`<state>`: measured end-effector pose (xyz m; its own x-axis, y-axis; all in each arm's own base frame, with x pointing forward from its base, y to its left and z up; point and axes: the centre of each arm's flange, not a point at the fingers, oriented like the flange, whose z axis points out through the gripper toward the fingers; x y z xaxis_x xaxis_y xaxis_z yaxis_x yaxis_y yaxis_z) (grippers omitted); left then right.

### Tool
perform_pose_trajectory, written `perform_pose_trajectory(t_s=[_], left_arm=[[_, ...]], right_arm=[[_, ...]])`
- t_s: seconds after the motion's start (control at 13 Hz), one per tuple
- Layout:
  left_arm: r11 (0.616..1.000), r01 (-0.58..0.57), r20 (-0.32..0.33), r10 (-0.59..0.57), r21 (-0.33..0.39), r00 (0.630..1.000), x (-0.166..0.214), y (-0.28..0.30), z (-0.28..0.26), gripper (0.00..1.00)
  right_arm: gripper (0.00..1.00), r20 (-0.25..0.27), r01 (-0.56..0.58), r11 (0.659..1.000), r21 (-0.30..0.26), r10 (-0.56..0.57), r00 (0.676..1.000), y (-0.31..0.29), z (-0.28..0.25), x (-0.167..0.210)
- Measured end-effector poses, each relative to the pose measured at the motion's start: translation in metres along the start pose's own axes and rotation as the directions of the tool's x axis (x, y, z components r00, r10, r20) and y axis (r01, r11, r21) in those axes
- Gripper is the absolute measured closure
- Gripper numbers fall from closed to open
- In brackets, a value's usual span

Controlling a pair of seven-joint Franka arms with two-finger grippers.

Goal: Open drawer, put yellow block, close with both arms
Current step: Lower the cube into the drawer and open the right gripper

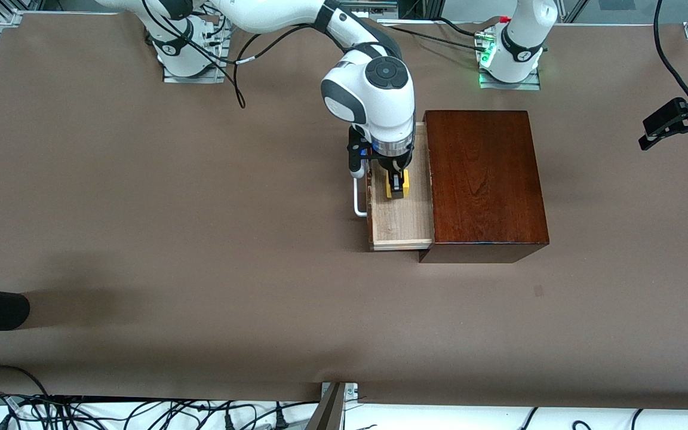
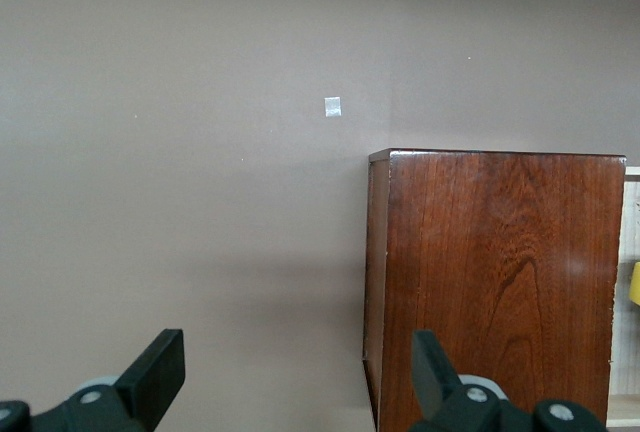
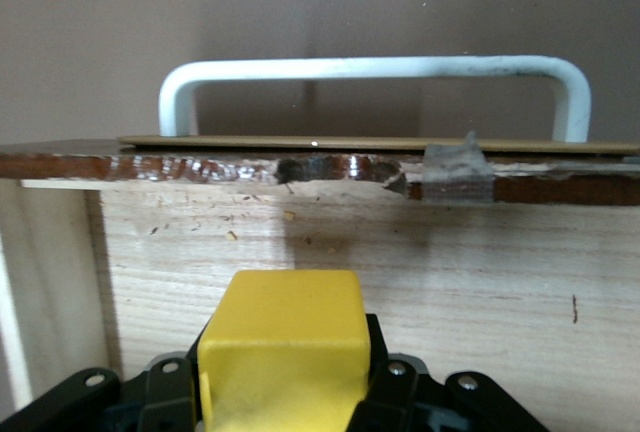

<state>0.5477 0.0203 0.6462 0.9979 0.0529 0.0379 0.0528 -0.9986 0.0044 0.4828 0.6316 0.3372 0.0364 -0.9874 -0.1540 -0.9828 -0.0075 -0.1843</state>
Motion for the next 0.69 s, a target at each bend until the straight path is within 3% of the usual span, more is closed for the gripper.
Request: perform_pose_trajectory(t_s=[0.62,0.69], left_arm=[[1.000,-0.002,0.002,0.002,0.000,1.000,0.000,0.001,0.000,0.00],[1.000,-0.001,0.002,0.001,0.000,1.000,0.000,0.001,0.000,0.00]], right_arm=[[0.44,-0.021,0.018,1.000,-0.020,-0.018,1.000,0.012,0.025,-0.002],[0.38,-0.020,0.023,1.000,-0.019,-0.023,1.000,0.012,0.025,-0.002]])
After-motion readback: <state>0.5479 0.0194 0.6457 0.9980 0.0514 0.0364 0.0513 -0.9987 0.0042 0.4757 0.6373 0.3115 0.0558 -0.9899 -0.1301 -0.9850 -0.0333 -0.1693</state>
